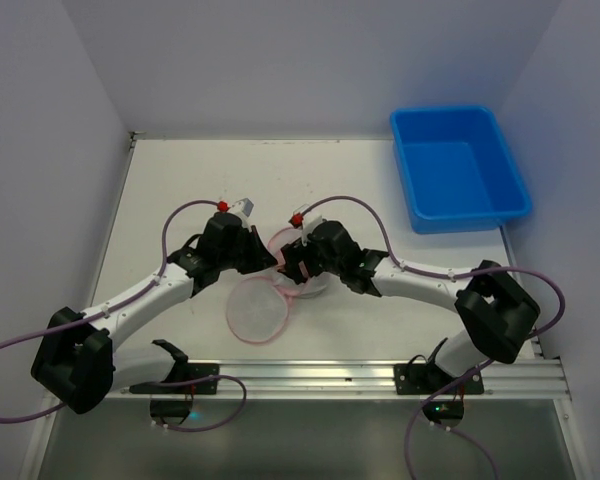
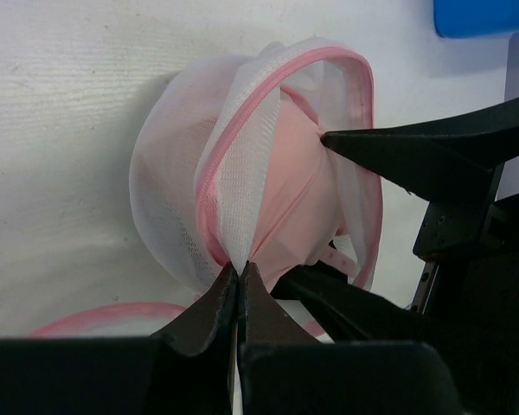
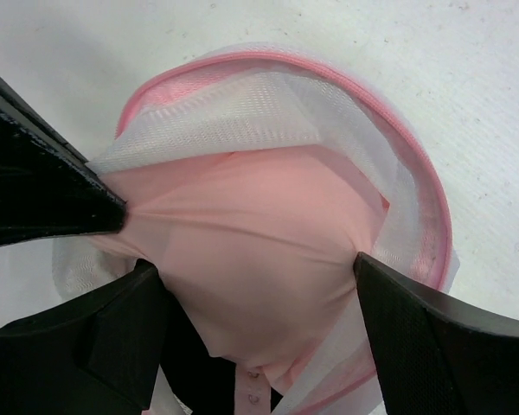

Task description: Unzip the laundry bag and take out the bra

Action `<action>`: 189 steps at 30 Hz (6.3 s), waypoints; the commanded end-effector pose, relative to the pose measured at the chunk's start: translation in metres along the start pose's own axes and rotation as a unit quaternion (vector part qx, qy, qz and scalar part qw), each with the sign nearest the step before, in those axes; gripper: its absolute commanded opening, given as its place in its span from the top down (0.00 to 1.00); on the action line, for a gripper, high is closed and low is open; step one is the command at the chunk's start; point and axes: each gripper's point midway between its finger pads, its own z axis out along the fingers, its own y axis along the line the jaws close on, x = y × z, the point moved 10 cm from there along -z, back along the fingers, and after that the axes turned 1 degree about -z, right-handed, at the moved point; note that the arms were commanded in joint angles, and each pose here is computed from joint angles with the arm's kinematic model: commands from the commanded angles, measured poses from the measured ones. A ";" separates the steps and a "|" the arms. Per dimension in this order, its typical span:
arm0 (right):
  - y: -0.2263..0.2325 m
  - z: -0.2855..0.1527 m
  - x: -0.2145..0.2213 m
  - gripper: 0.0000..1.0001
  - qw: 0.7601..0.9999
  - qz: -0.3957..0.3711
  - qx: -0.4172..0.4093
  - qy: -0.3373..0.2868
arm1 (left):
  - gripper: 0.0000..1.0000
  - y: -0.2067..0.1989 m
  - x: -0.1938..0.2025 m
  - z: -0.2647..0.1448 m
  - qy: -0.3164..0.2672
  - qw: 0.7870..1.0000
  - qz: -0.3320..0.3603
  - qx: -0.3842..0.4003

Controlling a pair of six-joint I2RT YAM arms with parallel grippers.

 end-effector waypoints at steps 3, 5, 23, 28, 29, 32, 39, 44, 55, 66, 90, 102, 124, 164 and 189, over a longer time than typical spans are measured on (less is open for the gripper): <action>-0.009 -0.002 0.002 0.21 1.000 0.019 0.009 -0.006 | 1.00 -0.010 -0.008 -0.005 -0.014 1.000 0.018 0.021; -0.009 0.000 0.002 0.30 1.000 0.017 0.005 -0.001 | 1.00 -0.011 -0.009 -0.005 -0.013 0.999 0.018 0.025; 0.002 -0.028 -0.019 1.00 0.995 0.077 -0.047 -0.037 | 0.57 -0.008 -0.005 -0.009 -0.022 0.999 0.002 0.032; 0.004 -0.042 -0.032 1.00 0.991 0.094 -0.063 -0.065 | 0.57 0.002 -0.004 0.000 -0.023 1.000 -0.007 0.000; 0.005 -0.049 -0.038 1.00 0.990 0.098 -0.066 -0.080 | 0.57 0.004 -0.004 0.004 -0.021 1.000 -0.010 -0.005; 0.001 -0.062 -0.049 1.00 0.985 0.112 -0.074 -0.106 | 0.57 0.008 -0.003 0.006 -0.022 1.000 -0.020 -0.008; -0.003 -0.107 -0.087 1.00 0.968 0.124 -0.118 -0.182 | 0.57 0.014 -0.011 -0.013 -0.050 0.998 -0.024 -0.013; -0.002 -0.127 -0.110 1.00 0.959 0.108 -0.138 -0.223 | 0.56 0.020 -0.014 -0.030 -0.062 0.998 -0.023 -0.007; -0.004 -0.150 -0.149 1.00 0.937 0.077 -0.151 -0.305 | 0.13 0.020 -0.020 -0.059 -0.088 0.996 -0.007 -0.009; -0.118 -0.208 -0.199 1.00 0.924 0.092 0.182 -0.324 | 0.00 0.017 -0.068 -0.081 -0.120 0.989 0.042 -0.071; -0.449 -0.105 -0.122 1.00 0.788 0.297 0.533 -0.089 | 0.00 0.070 -0.078 -0.059 -0.108 0.986 0.072 -0.108; -0.438 -0.053 -0.125 0.31 0.886 0.218 0.402 -0.075 | 0.00 0.087 -0.077 -0.057 -0.097 0.987 0.040 -0.121; -0.072 -0.048 -0.158 0.17 0.995 0.022 0.030 -0.087 | 0.00 0.081 -0.073 -0.065 -0.108 0.990 0.037 -0.086; -0.008 0.042 0.020 0.23 0.977 0.002 -0.021 0.213 | 0.01 0.052 -0.034 -0.008 -0.016 1.000 0.001 0.013; 0.005 -0.012 -0.002 1.00 0.990 0.029 -0.117 0.075 | 0.25 0.029 -0.008 0.039 0.002 0.998 -0.010 0.063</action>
